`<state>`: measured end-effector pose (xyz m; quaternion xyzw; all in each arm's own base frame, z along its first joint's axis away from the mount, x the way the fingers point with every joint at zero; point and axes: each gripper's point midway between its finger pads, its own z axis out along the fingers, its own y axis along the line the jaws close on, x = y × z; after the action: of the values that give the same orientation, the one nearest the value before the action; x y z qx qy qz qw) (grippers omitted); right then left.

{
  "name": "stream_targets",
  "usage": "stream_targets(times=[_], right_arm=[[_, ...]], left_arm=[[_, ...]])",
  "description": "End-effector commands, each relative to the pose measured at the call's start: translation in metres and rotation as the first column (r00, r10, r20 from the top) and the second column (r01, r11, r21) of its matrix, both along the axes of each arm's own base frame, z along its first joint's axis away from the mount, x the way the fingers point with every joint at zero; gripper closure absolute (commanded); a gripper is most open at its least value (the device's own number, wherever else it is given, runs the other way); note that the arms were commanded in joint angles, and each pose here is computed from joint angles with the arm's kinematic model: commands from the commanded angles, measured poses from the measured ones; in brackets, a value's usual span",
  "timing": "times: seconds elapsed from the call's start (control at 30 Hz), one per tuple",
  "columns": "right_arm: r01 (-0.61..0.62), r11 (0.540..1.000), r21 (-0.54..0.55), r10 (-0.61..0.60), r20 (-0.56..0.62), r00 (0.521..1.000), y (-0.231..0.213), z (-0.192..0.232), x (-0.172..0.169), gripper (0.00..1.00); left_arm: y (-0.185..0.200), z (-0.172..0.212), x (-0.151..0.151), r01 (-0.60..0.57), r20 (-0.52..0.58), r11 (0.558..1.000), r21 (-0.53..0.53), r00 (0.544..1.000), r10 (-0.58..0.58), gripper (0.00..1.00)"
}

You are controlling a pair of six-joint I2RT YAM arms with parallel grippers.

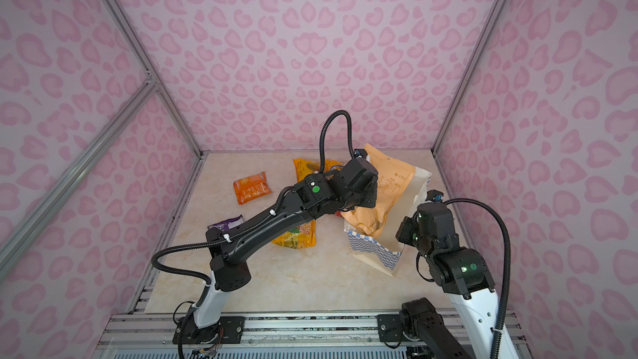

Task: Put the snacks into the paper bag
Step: 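Lower the tan pouch into the bag and open the left gripper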

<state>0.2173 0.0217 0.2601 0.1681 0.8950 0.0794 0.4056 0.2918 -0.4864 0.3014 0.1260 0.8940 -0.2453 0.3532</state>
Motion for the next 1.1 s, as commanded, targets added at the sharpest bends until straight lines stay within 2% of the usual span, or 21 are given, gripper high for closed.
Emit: stream_targets(times=[0.0,0.2,0.33,0.5,0.6,0.67,0.8,1.07], right_arm=[[0.02,1.0,-0.005,-0.02,0.012,1.0,-0.003,0.001,0.003,1.0],[0.005,1.0,0.008,-0.005,0.009,1.0,0.002,-0.002,0.01,1.0],[0.001,1.0,0.021,-0.001,0.014,1.0,0.005,-0.004,0.014,1.0],[-0.01,0.999,0.038,0.01,0.019,1.0,0.009,-0.004,0.016,1.0],[-0.02,0.999,0.038,0.019,0.02,1.0,0.01,-0.004,0.017,1.0],[-0.024,0.999,0.039,0.023,0.014,1.0,0.011,-0.006,0.018,1.0],[-0.025,0.999,0.035,0.024,0.009,1.0,0.011,-0.007,0.018,1.0],[-0.03,0.999,0.038,0.03,0.01,0.999,0.011,-0.003,0.016,1.0]], left_arm=[[0.003,-0.014,-0.005,0.002,-0.028,0.999,0.049,1.0,-0.001,0.97],[-0.002,-0.026,-0.009,0.01,-0.052,0.998,0.067,0.999,-0.007,0.97],[-0.002,-0.047,-0.007,0.004,-0.052,0.99,0.141,0.999,0.003,0.97],[-0.012,-0.05,-0.011,0.024,-0.07,0.993,0.116,0.997,-0.016,0.95],[-0.018,-0.043,-0.014,0.046,-0.077,0.996,0.083,0.996,-0.04,0.86],[-0.024,-0.032,-0.018,0.071,-0.08,0.997,0.035,0.994,-0.068,0.74],[-0.034,-0.01,-0.029,0.128,-0.091,0.99,-0.057,0.987,-0.133,0.58],[-0.043,0.06,-0.052,0.264,-0.012,0.935,-0.238,0.962,-0.274,0.46]])
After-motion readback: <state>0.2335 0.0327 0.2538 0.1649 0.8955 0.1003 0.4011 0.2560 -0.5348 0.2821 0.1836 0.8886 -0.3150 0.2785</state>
